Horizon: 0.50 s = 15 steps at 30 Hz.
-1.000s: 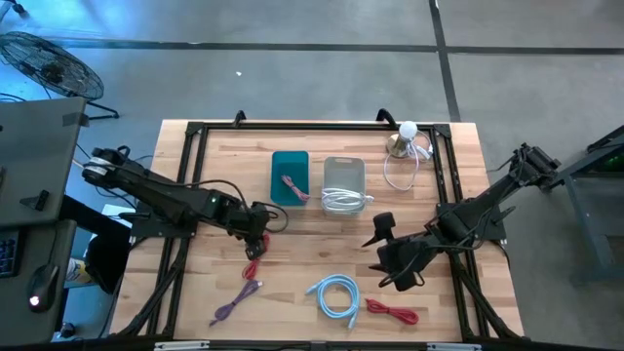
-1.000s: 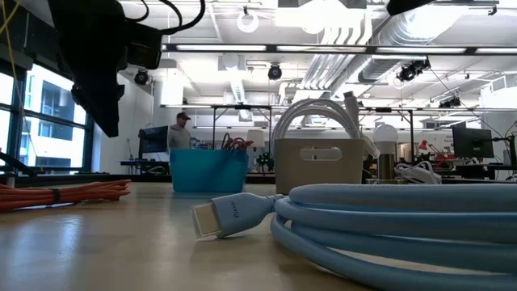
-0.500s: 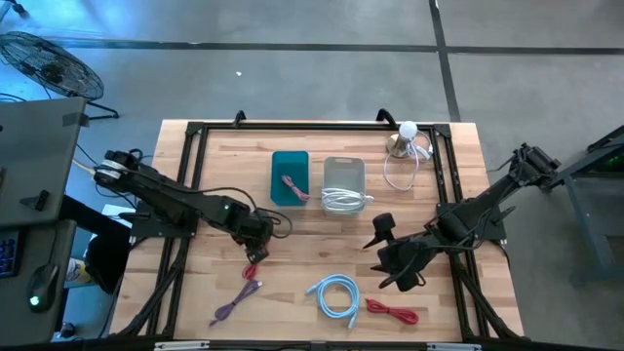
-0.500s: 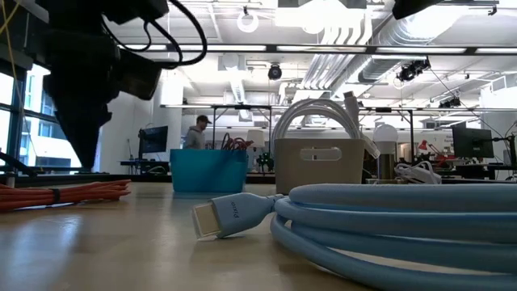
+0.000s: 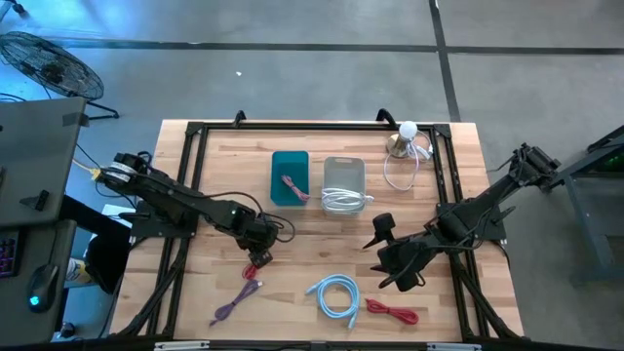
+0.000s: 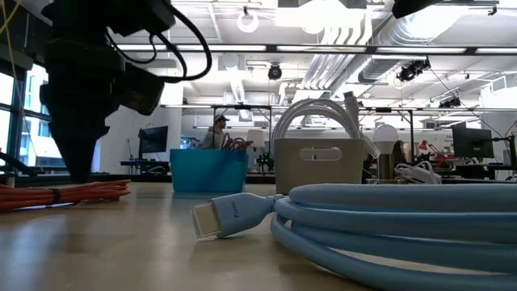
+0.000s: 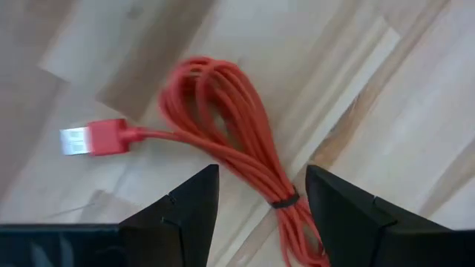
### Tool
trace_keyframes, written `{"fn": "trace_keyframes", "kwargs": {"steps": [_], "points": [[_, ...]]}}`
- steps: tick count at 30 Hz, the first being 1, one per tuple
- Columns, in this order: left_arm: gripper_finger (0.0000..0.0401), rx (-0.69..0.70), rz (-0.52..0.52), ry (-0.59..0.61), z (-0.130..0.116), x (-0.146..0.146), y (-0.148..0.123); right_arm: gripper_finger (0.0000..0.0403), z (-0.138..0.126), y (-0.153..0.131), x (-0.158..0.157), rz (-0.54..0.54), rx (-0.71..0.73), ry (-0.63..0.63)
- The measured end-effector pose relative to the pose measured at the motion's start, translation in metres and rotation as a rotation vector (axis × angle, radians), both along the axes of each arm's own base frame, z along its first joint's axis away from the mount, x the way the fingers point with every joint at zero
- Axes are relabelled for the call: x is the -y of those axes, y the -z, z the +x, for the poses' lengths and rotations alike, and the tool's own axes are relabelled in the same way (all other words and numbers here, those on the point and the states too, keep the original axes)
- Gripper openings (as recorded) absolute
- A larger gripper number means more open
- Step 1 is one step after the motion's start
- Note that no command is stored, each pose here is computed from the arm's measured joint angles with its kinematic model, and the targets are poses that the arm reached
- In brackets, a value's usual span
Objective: Pick & Place USB Port
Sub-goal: Put the top red charger cable into the blue bin
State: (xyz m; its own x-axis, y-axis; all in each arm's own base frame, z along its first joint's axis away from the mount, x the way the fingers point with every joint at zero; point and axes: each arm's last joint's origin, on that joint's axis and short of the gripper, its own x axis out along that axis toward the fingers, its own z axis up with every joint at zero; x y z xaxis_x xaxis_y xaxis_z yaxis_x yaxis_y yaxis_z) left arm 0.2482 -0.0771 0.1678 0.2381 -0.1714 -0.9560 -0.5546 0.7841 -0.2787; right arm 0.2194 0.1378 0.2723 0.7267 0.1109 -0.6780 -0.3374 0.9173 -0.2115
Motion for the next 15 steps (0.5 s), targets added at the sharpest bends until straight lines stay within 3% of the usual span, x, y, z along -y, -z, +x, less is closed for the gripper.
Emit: {"fn": "trace_keyframes", "kwargs": {"steps": [15], "points": [[0.0197,-0.027,-0.026,0.003,0.007,0.007,0.016,0.0261,0.000,0.000,-0.001,0.019,-0.011,-0.016]]}}
